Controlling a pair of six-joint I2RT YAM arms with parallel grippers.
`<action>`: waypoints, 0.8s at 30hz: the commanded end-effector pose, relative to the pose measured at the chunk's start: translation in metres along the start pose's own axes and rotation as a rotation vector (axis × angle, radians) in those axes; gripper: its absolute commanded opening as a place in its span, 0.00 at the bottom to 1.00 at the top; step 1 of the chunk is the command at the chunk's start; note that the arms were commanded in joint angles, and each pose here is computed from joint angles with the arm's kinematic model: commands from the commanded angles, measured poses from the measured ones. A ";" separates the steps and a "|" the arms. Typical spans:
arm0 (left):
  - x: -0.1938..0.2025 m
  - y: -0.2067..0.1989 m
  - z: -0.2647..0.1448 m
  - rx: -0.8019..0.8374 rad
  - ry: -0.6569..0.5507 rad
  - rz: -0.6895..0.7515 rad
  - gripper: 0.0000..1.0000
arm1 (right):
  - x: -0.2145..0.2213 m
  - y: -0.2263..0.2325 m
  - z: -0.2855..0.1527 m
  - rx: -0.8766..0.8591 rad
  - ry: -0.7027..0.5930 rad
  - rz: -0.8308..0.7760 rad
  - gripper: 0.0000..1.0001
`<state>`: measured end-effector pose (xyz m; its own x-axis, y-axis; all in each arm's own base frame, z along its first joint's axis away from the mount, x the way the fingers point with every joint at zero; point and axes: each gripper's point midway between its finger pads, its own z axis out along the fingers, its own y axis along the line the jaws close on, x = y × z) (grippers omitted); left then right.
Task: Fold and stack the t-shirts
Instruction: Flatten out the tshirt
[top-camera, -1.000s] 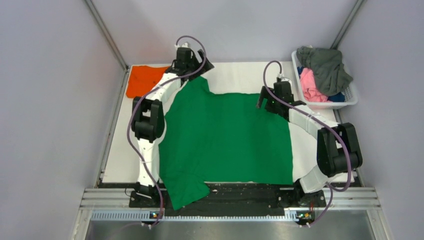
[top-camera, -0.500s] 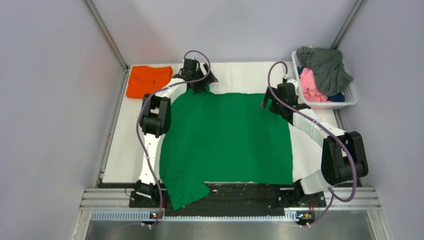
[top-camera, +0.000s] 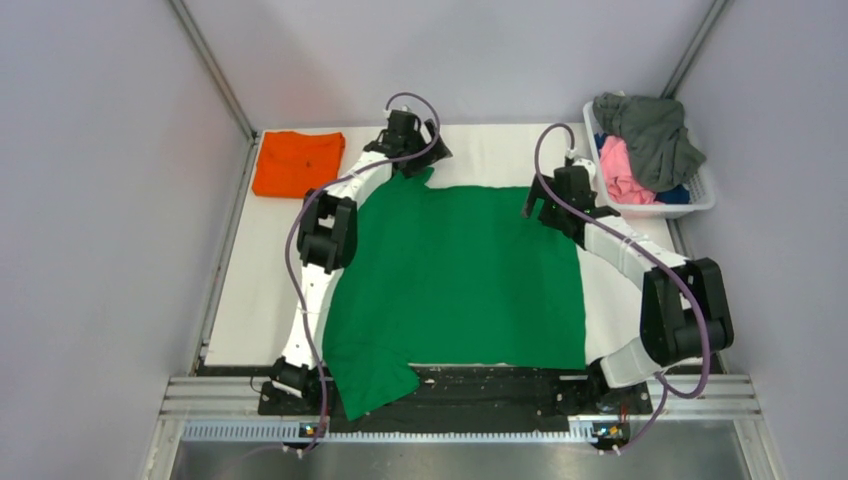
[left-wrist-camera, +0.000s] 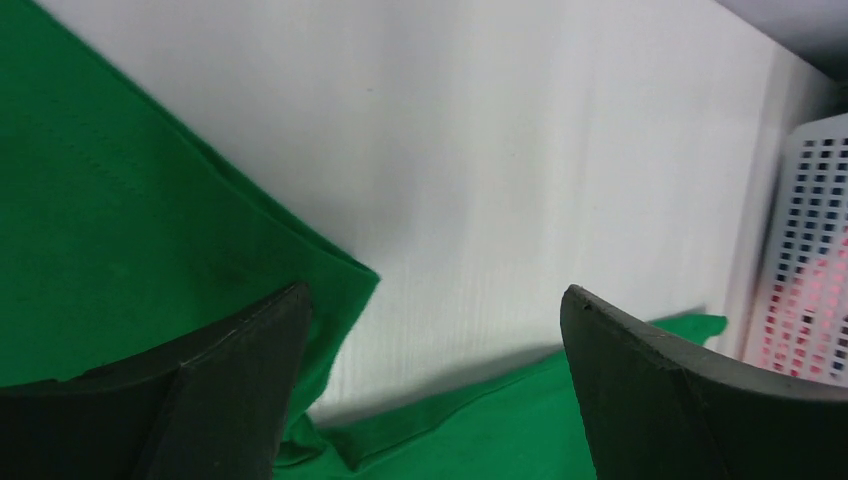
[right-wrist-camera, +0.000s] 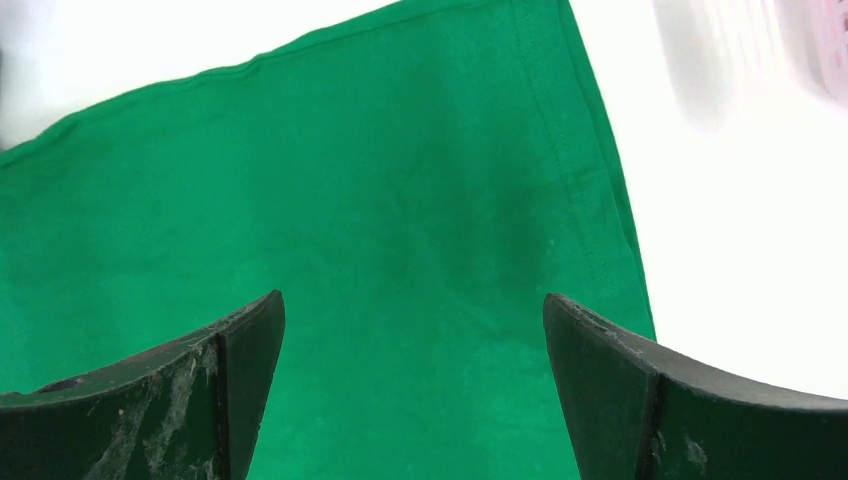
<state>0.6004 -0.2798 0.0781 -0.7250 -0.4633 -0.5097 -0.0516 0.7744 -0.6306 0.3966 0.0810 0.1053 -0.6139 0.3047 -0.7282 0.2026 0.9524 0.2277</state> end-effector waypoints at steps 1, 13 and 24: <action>-0.048 -0.010 -0.040 -0.072 -0.135 0.083 0.99 | -0.018 0.011 0.012 -0.032 -0.031 -0.003 0.99; -0.036 0.026 -0.092 -0.101 -0.123 0.131 0.99 | -0.021 0.026 0.075 -0.072 0.070 0.041 0.98; -0.010 0.068 -0.052 -0.107 0.039 0.072 0.99 | -0.007 -0.006 0.115 -0.019 0.135 0.144 0.98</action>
<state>0.5586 -0.1950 0.0760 -0.7331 -0.4073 -0.5446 -0.1040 0.8585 -0.5021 0.4756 0.0783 0.0444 -0.6843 0.3871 -0.6179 0.2526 0.9208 0.2971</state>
